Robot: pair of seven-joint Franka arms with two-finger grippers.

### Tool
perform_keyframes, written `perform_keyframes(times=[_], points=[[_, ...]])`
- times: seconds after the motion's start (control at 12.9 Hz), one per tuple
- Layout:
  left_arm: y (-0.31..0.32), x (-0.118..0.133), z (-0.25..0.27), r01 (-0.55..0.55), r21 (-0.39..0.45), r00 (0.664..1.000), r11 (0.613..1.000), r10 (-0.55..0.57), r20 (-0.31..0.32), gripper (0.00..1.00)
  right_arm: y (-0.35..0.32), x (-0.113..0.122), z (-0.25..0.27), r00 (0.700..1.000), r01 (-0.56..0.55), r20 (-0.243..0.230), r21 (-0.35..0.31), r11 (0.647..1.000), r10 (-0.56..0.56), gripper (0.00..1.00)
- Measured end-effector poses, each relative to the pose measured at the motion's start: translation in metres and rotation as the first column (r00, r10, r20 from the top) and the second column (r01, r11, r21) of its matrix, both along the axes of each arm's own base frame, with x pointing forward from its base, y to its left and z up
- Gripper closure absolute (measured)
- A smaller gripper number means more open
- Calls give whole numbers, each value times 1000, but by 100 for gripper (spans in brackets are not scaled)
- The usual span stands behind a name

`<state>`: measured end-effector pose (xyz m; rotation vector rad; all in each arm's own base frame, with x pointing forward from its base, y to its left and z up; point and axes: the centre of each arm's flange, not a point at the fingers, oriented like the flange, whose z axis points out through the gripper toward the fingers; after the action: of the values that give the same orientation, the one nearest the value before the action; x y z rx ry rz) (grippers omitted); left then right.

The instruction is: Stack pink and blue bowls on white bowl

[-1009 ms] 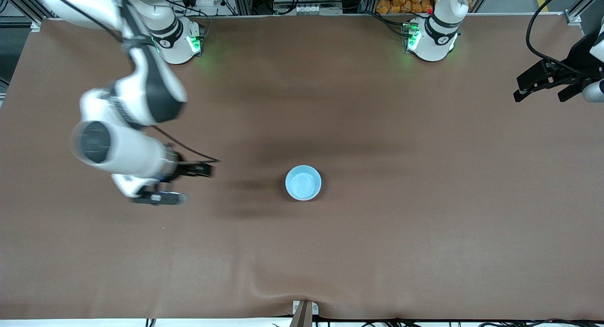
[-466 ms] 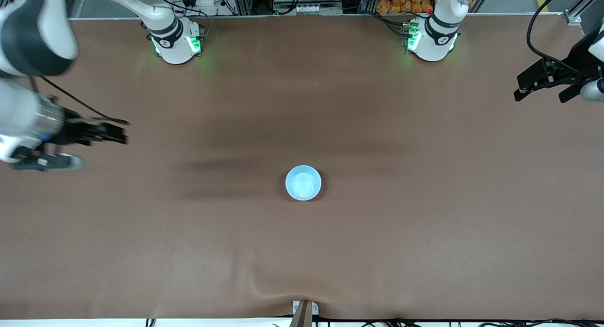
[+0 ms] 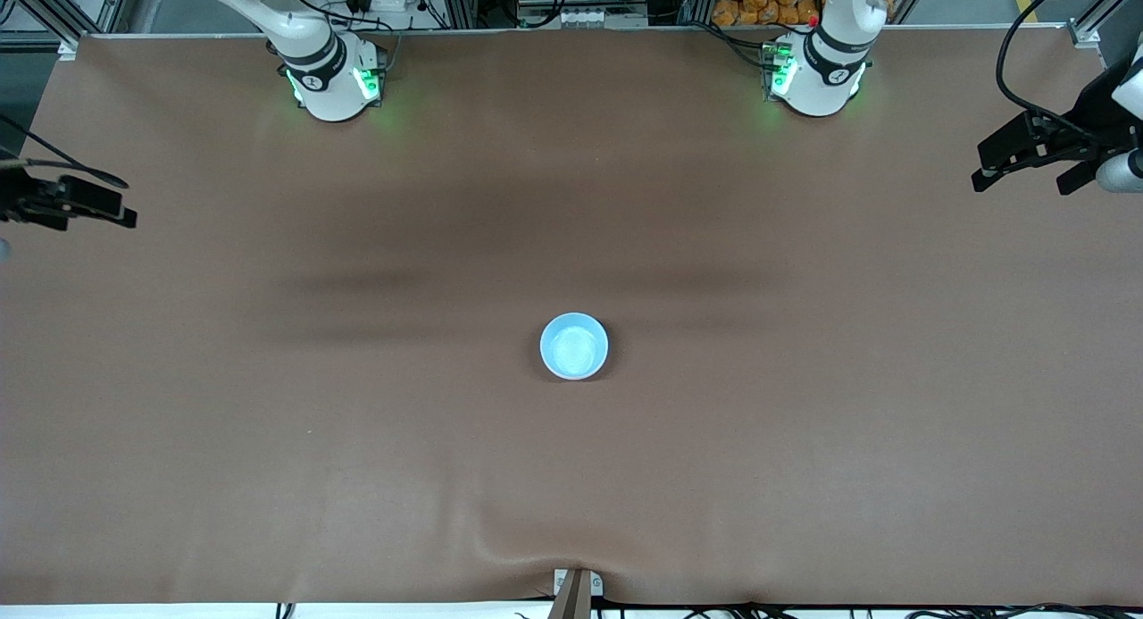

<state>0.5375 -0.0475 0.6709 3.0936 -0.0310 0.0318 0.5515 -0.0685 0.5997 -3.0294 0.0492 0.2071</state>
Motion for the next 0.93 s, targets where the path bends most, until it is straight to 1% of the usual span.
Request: perform_keyframes(times=[0.47, 0.62, 0.93], points=[[0, 0, 0, 0, 0, 1000, 1000, 0, -1, 0, 8, -24, 33, 999, 45, 22, -3, 999, -45, 0], [0, 0, 0, 0, 0, 1000, 1000, 0, -1, 0, 10, -25, 37, 999, 39, 28, -9, 999, -39, 0], [0, 0, 0, 0, 0, 1000, 1000, 0, -1, 0, 12, -25, 38, 999, 29, 30, -50, 998, -27, 0]])
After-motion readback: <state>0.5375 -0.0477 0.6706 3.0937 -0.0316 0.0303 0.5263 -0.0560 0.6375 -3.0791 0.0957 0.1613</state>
